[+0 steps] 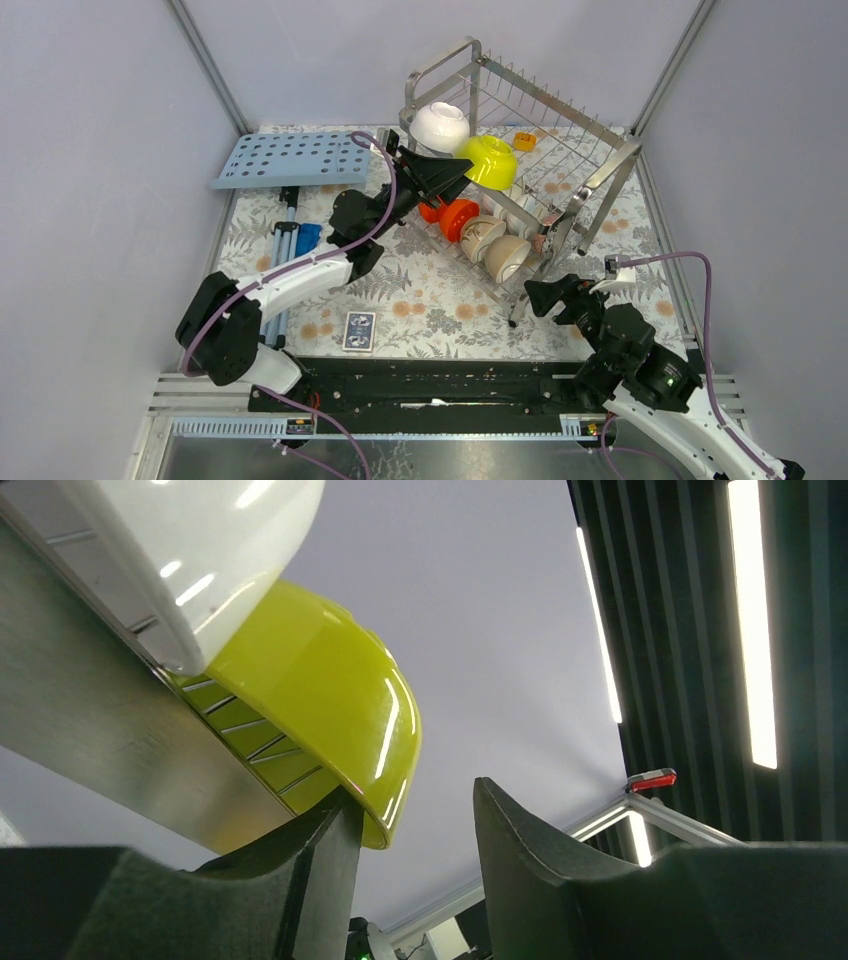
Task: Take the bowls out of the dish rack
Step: Pick up the bowl from the dish rack.
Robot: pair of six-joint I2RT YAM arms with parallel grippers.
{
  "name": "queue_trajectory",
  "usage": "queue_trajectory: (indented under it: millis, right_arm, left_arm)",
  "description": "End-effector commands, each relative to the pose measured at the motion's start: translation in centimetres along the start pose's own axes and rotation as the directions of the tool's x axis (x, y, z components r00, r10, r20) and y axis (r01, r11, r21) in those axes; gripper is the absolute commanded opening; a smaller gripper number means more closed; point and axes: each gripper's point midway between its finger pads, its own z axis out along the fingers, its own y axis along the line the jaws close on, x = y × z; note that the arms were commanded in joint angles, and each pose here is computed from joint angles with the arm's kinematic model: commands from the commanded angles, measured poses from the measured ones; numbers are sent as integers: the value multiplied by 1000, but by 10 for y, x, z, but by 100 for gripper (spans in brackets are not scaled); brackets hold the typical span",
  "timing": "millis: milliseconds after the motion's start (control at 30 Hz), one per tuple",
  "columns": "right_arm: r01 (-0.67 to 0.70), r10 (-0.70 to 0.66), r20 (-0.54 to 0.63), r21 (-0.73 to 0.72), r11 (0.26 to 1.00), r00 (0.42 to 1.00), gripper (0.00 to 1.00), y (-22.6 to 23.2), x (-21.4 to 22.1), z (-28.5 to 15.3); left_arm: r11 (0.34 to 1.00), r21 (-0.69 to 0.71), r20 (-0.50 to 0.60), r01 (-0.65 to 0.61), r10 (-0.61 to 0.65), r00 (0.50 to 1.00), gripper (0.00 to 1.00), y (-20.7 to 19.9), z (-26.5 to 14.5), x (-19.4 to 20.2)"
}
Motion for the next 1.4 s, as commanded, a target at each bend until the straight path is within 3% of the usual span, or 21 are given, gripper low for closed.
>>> queue_trajectory:
  millis: [0, 533, 800, 1033, 1367]
  right_arm:
    - [-21, 21, 39, 4, 1000, 999, 86, 0, -8, 0]
    - [-26, 26, 44, 2, 1000, 999, 86, 0, -8, 1]
    - [-28, 29, 47, -8, 1000, 998, 86, 1, -8, 0]
    - [-35, 37, 53, -28, 999, 998, 87, 3, -10, -3]
    - [-72, 80, 73, -106, 992, 994, 91, 15, -21, -18]
  left_arm:
    - [991, 131, -18, -23, 25, 1000, 46, -35, 7, 2]
    - [986, 166, -28, -10, 15, 999, 25, -36, 10, 3]
    - [983, 184, -27, -19, 25, 999, 0, -40, 11, 3]
    - [974, 226, -24, -31, 38, 999, 0, -50, 17, 2]
    - [931, 357, -49, -76, 99, 994, 0, -96, 29, 7]
